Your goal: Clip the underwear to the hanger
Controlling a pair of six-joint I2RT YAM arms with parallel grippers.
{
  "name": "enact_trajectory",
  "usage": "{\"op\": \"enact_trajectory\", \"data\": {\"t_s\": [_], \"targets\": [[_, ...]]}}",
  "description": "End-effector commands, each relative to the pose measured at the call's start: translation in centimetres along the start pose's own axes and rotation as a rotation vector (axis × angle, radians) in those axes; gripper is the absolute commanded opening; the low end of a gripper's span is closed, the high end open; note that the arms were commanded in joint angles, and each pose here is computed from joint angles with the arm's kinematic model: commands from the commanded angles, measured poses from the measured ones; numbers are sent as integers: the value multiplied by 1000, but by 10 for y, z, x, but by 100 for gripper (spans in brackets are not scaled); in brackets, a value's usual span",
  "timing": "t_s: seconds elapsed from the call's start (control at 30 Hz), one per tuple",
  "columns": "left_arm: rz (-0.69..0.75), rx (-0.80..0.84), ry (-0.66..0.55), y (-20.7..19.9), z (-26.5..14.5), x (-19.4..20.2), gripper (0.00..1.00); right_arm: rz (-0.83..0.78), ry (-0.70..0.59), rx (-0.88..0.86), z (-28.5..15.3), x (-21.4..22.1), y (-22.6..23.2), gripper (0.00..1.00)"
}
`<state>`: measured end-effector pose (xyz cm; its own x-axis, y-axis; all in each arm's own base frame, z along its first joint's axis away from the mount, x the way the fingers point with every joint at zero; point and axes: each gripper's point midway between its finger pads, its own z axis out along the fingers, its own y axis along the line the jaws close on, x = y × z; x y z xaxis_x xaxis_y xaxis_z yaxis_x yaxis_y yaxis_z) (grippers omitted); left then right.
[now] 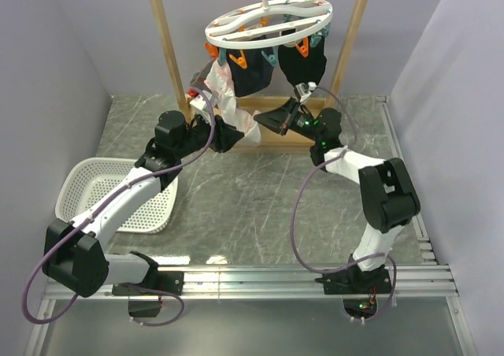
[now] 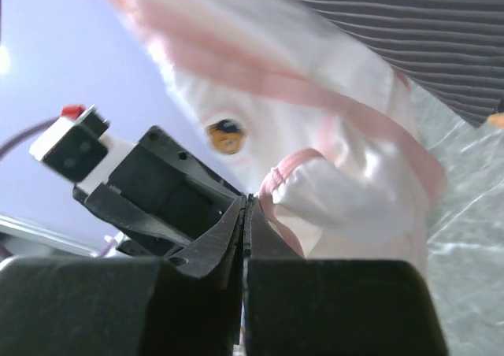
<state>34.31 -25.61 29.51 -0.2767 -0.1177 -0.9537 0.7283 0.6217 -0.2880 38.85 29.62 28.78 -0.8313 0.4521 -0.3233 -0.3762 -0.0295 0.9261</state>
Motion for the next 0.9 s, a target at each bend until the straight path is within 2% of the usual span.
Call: {"op": "enact_trajectory", "data": {"t_s": [0.0,0.13,0.23,0.33,0.53,0.6,0.7,0.8,0.83,0.87], "targets": [[-111,-86,-58,6,6,-20,45,-195,9,-2,-15,-2,18,0],[-190,-220,-59,31,14,-23,43,-235,106,81,-22,12,4,0],[-208,-249,-67,37,21,-31,44,-376,177,127,-27,19,2,0],[-219,-189,-83,28,27,-39,45,-558,224,136,-26,25,17,0],[-321,-201,-12,33,41,-21,36,-936,278,77,-23,51,61,0],[-341,-206,-15,34,44,-22,36,-984,310,68,-21,62,66,0],[-346,-178,-51,29,47,-32,42,-1144,383,33,-13,82,71,0],[-366,-133,-49,21,49,-33,50,-1193,495,42,-11,109,56,0],[-368,-118,-51,20,50,-34,48,-1241,507,48,-7,109,52,0],[-374,-106,-47,18,50,-33,37,-1250,515,50,-7,111,50,0]]}}
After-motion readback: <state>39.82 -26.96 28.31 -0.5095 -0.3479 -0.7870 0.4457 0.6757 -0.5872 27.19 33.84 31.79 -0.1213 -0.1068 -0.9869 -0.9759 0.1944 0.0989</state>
